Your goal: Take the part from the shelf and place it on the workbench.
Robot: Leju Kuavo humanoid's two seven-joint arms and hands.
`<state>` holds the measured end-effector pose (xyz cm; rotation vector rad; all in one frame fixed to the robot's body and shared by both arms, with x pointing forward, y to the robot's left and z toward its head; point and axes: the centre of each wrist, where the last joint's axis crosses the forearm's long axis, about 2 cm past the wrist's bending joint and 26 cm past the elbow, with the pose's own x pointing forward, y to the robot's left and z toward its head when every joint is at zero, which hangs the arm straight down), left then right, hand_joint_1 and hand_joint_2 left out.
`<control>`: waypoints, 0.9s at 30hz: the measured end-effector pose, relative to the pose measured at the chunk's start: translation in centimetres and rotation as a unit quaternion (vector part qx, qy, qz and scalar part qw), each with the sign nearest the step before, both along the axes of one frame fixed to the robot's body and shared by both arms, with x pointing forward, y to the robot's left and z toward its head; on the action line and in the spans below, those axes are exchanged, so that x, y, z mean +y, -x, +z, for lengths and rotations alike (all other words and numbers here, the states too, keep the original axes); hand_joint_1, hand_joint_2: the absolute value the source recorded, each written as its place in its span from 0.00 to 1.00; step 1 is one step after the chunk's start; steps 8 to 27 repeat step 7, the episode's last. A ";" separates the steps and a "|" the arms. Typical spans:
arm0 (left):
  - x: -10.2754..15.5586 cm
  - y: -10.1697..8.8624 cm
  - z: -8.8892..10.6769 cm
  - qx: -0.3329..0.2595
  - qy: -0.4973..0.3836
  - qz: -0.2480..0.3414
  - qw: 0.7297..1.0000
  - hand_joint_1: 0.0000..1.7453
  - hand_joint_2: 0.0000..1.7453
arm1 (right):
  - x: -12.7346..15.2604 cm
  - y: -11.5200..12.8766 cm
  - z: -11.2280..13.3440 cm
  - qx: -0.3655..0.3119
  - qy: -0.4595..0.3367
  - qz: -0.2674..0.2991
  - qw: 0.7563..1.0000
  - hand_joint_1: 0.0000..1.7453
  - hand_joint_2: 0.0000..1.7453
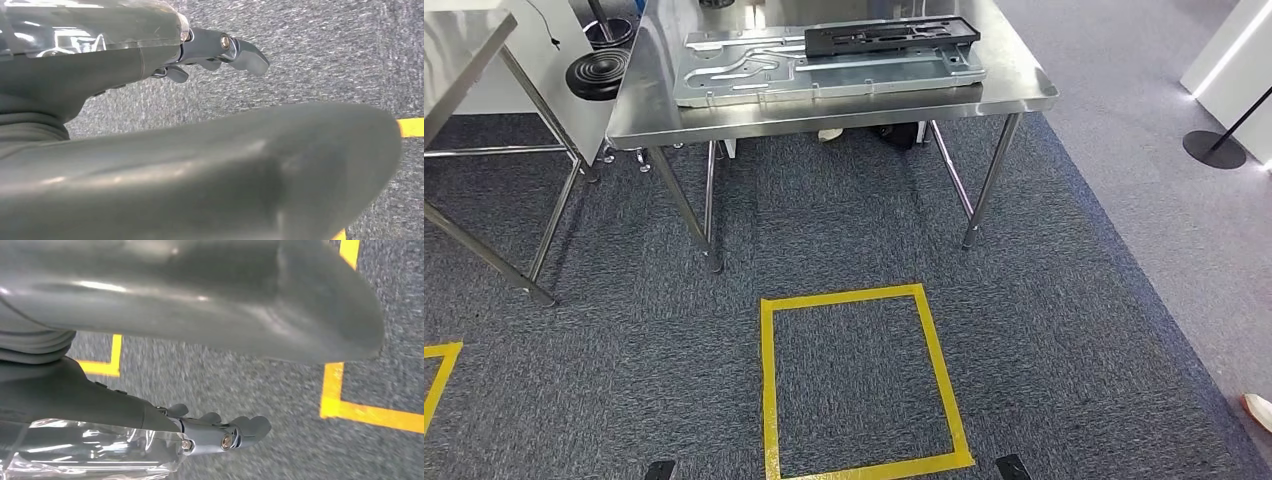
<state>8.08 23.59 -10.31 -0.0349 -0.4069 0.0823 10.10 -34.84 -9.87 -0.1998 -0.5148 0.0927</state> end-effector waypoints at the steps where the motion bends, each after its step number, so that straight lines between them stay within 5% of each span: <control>1: 0.0 -0.1 0.0 -0.001 -0.001 -0.002 1.000 0.00 0.00 | 0.2 0.1 0.0 0.001 -0.004 -0.003 1.000 0.00 0.00; 27: 0.0 -0.4 0.1 -0.001 -0.002 -0.008 1.000 0.00 0.00 | 1.1 0.8 -0.3 0.011 -0.019 -0.009 1.000 0.00 0.00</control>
